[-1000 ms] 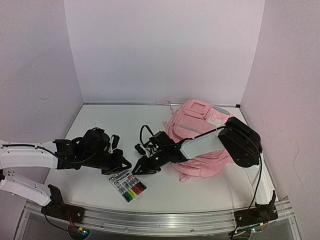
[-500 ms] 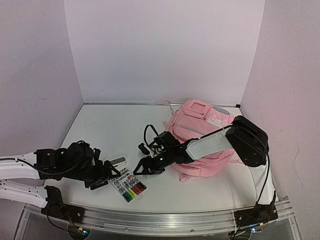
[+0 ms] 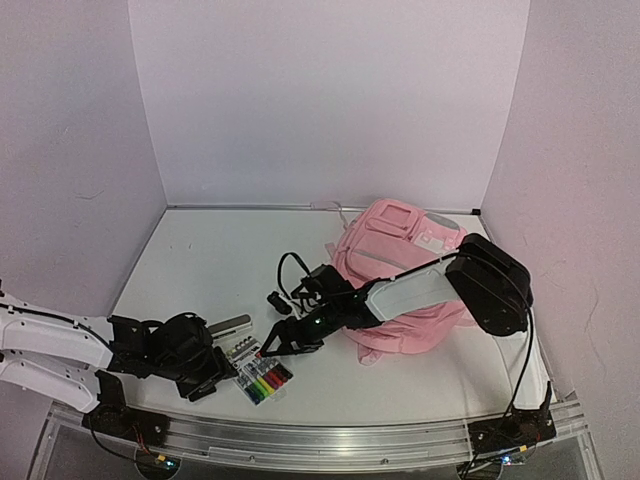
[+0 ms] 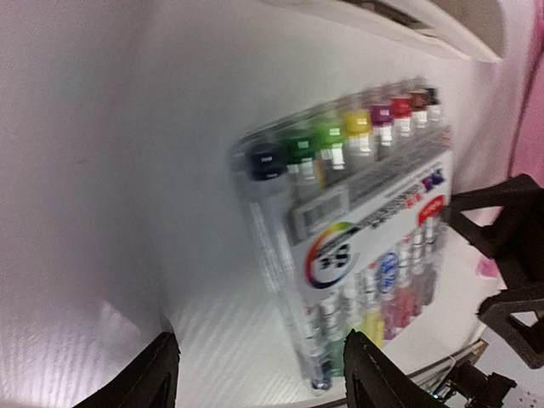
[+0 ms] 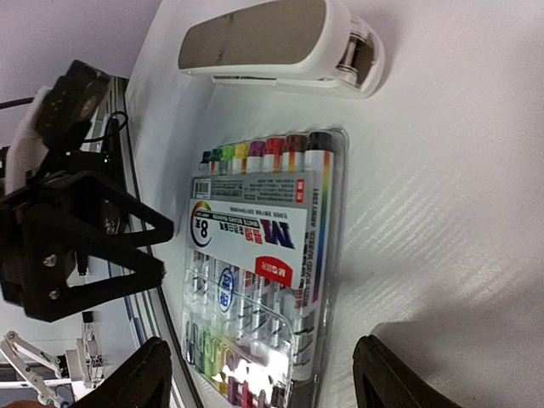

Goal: Pack the student bag
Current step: Pick up the stationery from the center of the board.

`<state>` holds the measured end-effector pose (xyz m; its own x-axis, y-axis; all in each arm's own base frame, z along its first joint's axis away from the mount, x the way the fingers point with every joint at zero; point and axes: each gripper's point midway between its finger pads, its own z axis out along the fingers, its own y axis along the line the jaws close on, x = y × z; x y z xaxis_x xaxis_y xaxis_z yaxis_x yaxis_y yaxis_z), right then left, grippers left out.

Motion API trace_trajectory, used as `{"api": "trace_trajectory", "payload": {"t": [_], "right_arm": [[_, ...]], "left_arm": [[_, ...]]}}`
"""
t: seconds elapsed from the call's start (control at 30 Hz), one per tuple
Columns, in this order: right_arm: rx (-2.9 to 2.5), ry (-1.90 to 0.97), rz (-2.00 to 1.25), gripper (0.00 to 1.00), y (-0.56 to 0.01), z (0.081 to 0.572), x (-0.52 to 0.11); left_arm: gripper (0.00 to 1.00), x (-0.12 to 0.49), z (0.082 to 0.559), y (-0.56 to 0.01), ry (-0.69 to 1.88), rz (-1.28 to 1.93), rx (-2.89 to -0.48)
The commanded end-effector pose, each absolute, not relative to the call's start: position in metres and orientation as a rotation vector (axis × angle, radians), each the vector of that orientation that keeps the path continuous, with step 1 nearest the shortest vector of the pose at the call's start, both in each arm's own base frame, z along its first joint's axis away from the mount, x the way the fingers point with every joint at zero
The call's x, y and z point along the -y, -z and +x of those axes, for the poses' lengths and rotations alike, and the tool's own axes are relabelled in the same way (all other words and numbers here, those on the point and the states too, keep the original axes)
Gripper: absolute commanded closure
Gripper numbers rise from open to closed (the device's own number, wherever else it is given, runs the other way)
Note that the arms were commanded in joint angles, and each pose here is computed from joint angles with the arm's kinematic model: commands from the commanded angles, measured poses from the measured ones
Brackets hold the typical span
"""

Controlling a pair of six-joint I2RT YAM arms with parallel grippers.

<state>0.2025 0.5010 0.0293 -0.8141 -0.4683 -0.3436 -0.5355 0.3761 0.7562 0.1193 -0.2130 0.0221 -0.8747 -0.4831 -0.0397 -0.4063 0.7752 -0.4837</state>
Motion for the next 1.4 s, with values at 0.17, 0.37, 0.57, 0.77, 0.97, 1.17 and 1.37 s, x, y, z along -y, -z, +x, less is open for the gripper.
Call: {"api": "trace_trajectory", "payload": {"t": [0.17,0.37,0.57,0.77,0.97,1.17,1.37], "right_arm": [[-2.881,-1.550,-0.931,0.35,0.040,0.155,-0.487],[-2.689,-1.784,-0.970,0.65,-0.035,0.156,-0.507],[-2.623,-1.857,-0.897,0.72,-0.077,0.157,-0.508],[-2.644,-1.654,-0.831,0.68,-0.082,0.167,-0.493],[-2.652,-1.495,-0.883,0.64,-0.081,0.169,-0.475],[-2.686,-1.375,-0.867,0.64,-0.072,0.184,-0.446],[-2.667,-1.256,-0.844,0.64,-0.080,0.227,-0.409]], "left_arm": [[0.45,0.258,0.142,-0.016,1.015,-0.690,-2.658],[0.58,0.281,0.148,-0.008,1.093,-0.663,-2.650],[0.60,0.270,0.151,-0.014,1.084,-0.681,-2.604],[0.60,0.274,0.155,-0.025,1.060,-0.604,-2.606],[0.60,0.308,0.165,-0.015,1.095,-0.504,-2.652],[0.61,0.350,0.201,-0.020,1.193,-0.392,-2.626],[0.61,0.387,0.235,-0.019,1.248,-0.299,-2.617]]}}
